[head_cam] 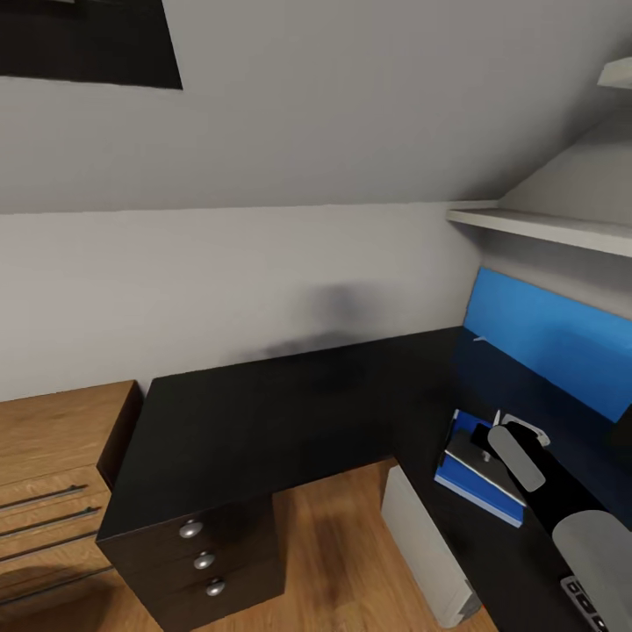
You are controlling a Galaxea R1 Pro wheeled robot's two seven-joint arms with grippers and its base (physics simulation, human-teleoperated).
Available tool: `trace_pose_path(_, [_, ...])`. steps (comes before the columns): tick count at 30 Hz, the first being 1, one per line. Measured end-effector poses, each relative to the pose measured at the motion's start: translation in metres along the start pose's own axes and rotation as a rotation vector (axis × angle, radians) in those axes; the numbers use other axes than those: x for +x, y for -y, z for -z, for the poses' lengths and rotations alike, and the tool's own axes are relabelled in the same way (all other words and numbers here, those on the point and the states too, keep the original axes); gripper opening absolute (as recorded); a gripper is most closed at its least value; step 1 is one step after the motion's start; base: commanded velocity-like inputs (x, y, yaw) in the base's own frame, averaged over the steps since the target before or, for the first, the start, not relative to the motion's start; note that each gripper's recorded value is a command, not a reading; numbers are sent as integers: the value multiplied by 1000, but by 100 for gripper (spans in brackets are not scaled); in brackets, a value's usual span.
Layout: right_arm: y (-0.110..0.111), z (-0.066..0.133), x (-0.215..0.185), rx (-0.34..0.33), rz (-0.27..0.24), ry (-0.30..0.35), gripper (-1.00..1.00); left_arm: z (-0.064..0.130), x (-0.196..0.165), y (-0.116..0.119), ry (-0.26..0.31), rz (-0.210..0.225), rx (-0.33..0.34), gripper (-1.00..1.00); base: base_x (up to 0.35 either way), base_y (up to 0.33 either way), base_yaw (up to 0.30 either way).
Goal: In the bedroom, organize the workspace by keeping the computer under the desk, ensuring the monitor is on the desk, placing the keyboard on the desk next to the monitor, placing the mouse on the desk next to the keyboard, moving the folder from the swivel chair onto the desk next to the mouse, stacking the notebook on top of the folder with the pen on top of the notebook, and positioning the swivel chair next to the desk.
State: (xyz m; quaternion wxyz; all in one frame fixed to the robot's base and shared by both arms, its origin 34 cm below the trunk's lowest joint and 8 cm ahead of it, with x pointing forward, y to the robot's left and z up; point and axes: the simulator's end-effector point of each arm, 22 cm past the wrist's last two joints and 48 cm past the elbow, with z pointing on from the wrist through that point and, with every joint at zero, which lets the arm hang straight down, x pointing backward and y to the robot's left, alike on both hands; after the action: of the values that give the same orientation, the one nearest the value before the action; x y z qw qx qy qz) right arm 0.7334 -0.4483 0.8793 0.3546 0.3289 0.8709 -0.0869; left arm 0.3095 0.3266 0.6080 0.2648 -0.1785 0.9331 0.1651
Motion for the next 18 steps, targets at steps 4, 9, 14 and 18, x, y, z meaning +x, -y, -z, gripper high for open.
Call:
trace_pose_path(4, [-2, 0, 1, 0, 11, 3, -100, 0, 0, 0, 0, 0, 0, 100, 0, 0, -5])
trace_pose_path(9, [-1, 0, 0, 3, 14, 6, -100, 0, 0, 0, 0, 0, 0, 100, 0, 0, 0])
trace_pose_path(14, [8, -1, -12, 40, 53, 65, -100, 0, 0, 0, 0, 0, -1, 100, 0, 0, 0])
trace_pose_path(18, [15, -6, -10, 60, 75, 72, -100, 0, 0, 0, -1, 1, -1, 100, 0, 0, 0])
